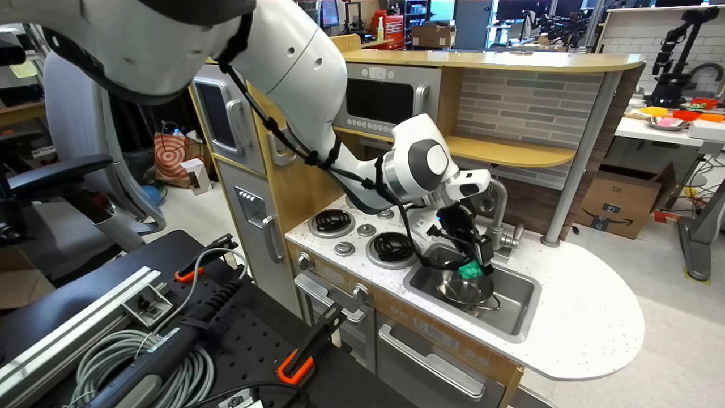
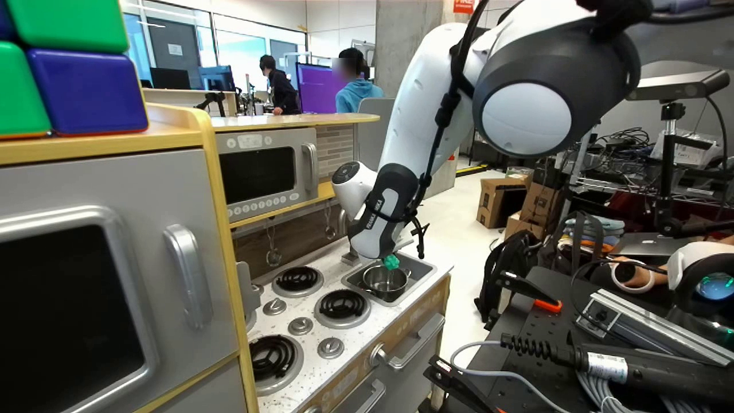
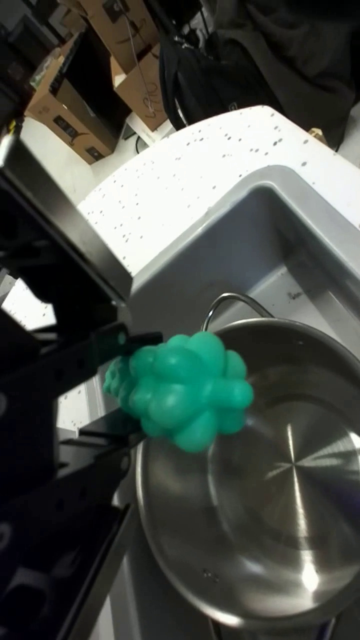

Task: Pick up the green toy from the stove and put it in the pot in the sink.

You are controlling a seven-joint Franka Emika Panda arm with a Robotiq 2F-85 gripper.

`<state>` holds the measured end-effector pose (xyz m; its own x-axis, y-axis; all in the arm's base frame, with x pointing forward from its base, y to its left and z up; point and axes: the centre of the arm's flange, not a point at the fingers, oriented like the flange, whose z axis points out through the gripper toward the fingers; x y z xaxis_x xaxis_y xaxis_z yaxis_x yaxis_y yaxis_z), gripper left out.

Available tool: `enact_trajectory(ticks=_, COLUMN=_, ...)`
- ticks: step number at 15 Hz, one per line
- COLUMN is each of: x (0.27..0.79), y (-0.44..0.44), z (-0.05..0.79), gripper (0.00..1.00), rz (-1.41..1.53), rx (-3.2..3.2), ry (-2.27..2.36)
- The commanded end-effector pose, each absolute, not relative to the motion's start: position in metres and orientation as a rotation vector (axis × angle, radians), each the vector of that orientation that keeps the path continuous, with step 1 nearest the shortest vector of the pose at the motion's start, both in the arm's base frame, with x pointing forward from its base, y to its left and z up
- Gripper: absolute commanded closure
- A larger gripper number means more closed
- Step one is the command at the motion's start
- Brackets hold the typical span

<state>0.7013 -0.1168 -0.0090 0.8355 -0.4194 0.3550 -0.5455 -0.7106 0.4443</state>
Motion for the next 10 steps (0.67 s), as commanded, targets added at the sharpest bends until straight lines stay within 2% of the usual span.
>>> enact_trajectory(ticks=1, x=0.728, y=-0.107, z=-0.027, gripper=0.42, rz=0.306, rx=2.382, ry=-0.636)
enact_trajectory(ticks=2, x=0.728, y=-0.104, z=-0.028, gripper=0.42, rz=0.309, rx=2.382, ry=-0.624)
enact_trajectory(ticks=5, x=0.717, y=-0.092, z=-0.02, gripper=0.2, rz=0.303, rx=2.472, ry=-0.569)
enact_trajectory(ticks=8, x=0.676, y=-0.055, z=-0.007, gripper=0.0, rz=0.247, rx=2.609, ry=-0.392)
enact_trajectory(ticks=10, x=0.641, y=-0.03, z=0.002, gripper=0.0, rz=0.218, rx=2.661, ry=-0.248)
